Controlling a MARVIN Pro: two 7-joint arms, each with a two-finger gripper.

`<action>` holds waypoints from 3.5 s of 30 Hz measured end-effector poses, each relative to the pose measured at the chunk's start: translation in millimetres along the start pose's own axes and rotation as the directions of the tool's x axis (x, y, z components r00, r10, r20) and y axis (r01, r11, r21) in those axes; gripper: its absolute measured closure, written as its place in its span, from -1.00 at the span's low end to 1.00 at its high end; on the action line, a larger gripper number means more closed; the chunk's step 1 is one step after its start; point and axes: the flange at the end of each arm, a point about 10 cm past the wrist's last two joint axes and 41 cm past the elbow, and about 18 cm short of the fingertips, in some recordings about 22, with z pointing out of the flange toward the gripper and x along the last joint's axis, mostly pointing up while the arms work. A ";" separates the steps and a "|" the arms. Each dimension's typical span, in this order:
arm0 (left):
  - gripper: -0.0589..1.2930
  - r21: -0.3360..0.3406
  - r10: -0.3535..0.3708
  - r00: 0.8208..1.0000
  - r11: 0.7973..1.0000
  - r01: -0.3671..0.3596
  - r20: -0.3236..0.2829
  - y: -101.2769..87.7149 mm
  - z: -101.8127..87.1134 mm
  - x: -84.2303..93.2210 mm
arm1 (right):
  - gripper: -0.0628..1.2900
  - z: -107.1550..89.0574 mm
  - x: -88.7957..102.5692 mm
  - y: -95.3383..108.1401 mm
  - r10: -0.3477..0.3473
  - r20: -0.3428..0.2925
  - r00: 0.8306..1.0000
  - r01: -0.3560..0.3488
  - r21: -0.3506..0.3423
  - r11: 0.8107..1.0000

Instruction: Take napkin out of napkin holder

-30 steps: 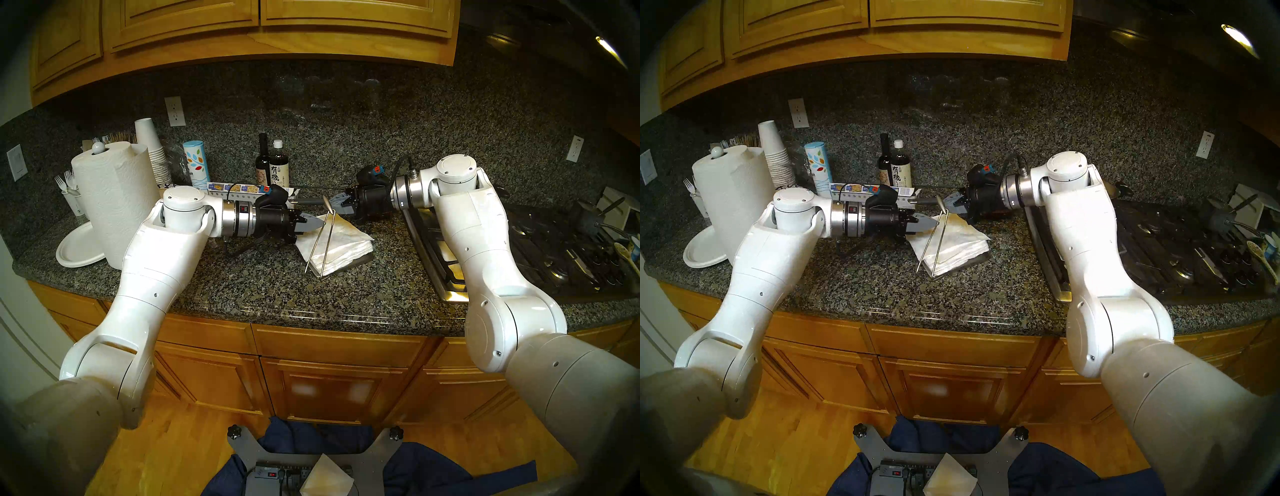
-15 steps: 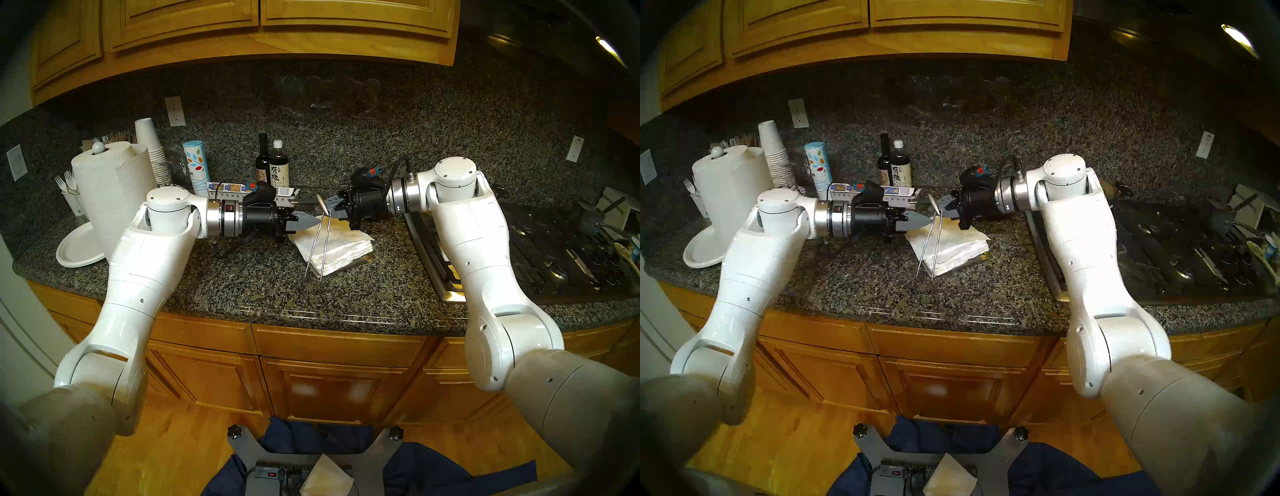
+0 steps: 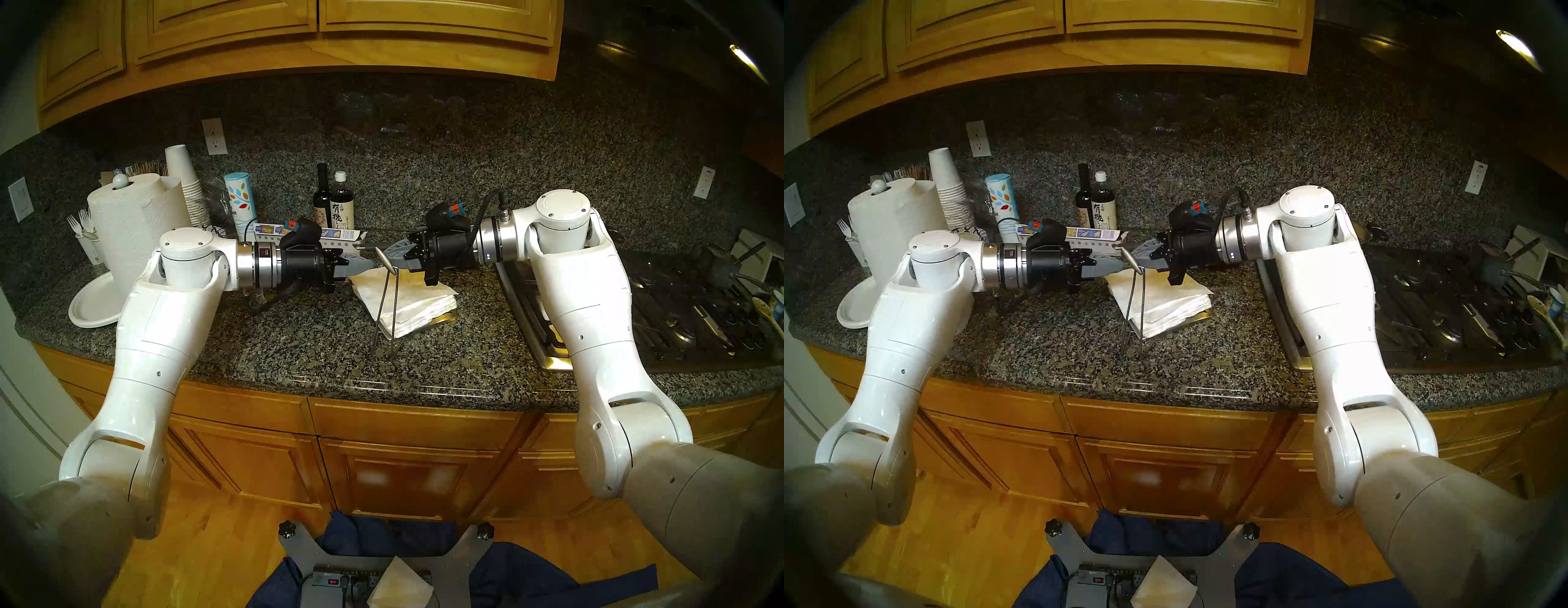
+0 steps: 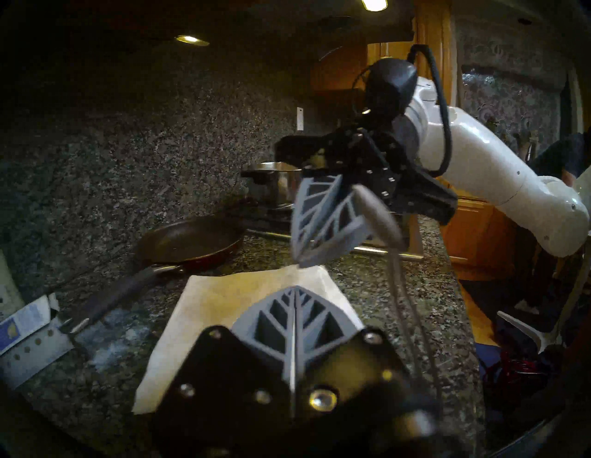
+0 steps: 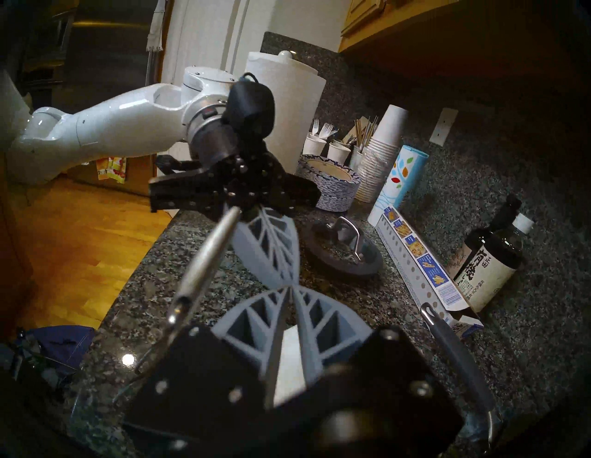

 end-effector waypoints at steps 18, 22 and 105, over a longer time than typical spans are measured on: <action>0.94 0.247 0.065 0.998 0.967 -0.064 0.005 8.1 6.5 -6.4 | 0.72 -23.9 -8.0 -10.0 0.056 0.042 0.998 -0.053 -0.061 0.997; 0.94 0.281 0.070 0.997 0.958 -0.062 -0.020 9.0 7.2 -6.2 | 0.71 -31.5 -13.8 -7.9 0.066 0.085 0.994 -0.059 -0.083 0.995; -0.88 0.339 0.007 0.985 0.939 0.052 -0.172 1.9 5.4 -23.3 | 0.11 -20.9 -54.0 -7.2 0.084 0.312 0.946 -0.092 0.010 0.996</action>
